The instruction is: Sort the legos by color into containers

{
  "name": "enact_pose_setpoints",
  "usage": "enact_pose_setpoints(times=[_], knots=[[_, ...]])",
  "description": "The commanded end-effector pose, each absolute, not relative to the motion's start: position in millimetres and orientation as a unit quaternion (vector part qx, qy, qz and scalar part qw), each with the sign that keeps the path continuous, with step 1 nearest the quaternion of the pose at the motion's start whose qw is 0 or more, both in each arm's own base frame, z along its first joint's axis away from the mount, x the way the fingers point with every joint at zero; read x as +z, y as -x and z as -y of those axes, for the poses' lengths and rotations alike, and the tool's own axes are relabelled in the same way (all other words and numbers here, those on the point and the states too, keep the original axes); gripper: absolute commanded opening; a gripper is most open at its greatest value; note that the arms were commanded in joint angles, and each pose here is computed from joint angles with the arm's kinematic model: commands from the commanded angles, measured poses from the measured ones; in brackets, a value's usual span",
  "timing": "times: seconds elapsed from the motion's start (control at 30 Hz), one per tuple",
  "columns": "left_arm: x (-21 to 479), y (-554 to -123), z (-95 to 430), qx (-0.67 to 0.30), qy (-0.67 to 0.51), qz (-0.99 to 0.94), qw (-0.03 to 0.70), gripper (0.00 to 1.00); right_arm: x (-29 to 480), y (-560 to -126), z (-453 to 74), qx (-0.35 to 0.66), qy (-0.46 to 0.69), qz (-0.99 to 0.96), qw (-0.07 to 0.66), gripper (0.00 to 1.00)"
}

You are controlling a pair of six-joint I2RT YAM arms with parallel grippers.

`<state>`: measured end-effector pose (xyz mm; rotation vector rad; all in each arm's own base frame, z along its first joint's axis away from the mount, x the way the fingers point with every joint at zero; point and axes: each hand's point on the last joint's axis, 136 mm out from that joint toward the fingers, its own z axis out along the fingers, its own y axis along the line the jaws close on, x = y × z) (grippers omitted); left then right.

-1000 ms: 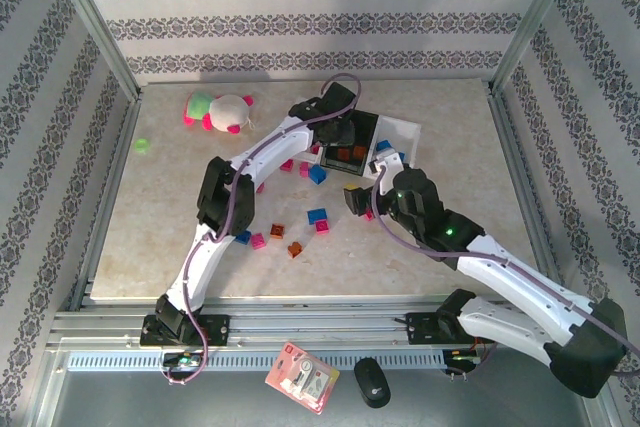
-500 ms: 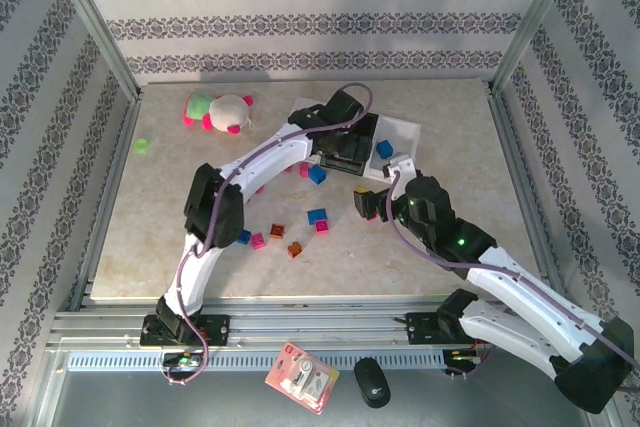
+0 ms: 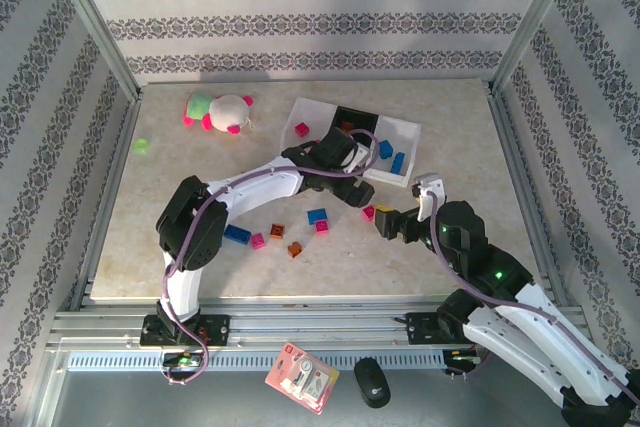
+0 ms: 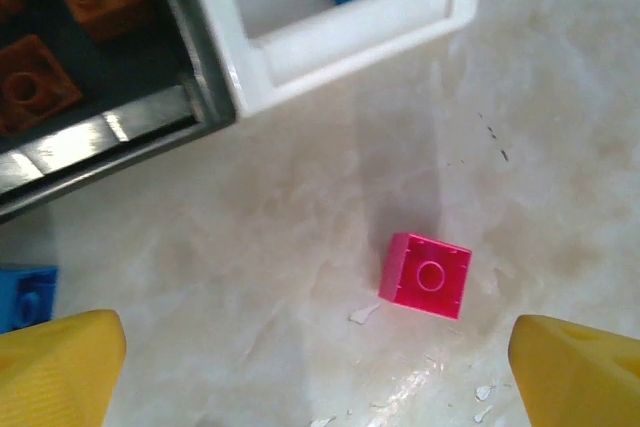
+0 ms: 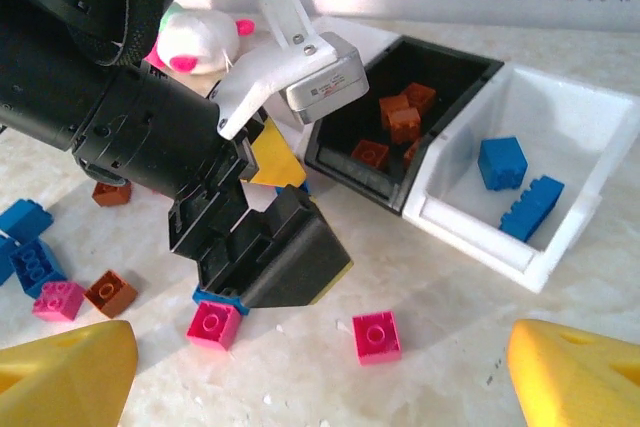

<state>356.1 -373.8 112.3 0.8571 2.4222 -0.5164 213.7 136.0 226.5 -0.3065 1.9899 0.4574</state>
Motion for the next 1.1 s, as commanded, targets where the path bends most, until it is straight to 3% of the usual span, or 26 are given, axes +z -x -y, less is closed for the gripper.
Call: enact_pose_setpoints(times=[0.0, 0.17, 0.53, 0.87, 1.07], knots=[[109.2, -345.8, 404.0, -0.226, -0.37, -0.858, 0.275, 0.98, 209.6, -207.2, -127.9, 0.177, 0.119, -0.85, 0.482, 0.95], [85.6, -336.5, 417.5, -0.241, -0.373, -0.859, 0.253, 0.96, 209.3, -206.2, -129.0, 0.18, 0.12, -0.851, 0.478, 0.95], [38.7, -332.0, 435.3, -0.231, -0.375, -0.869, 0.225, 0.78, 209.5, -205.5, -128.4, 0.181, 0.118, -0.852, 0.478, 0.95], [38.5, -329.4, 437.2, -0.232, -0.372, -0.871, 0.223, 0.38, 209.9, -205.5, -126.0, 0.178, 0.114, -0.851, 0.481, 0.95], [57.8, -330.2, 434.4, -0.233, -0.367, -0.869, 0.237, 0.32, 211.2, -205.7, -127.6, 0.182, 0.114, -0.85, 0.481, 0.95]])
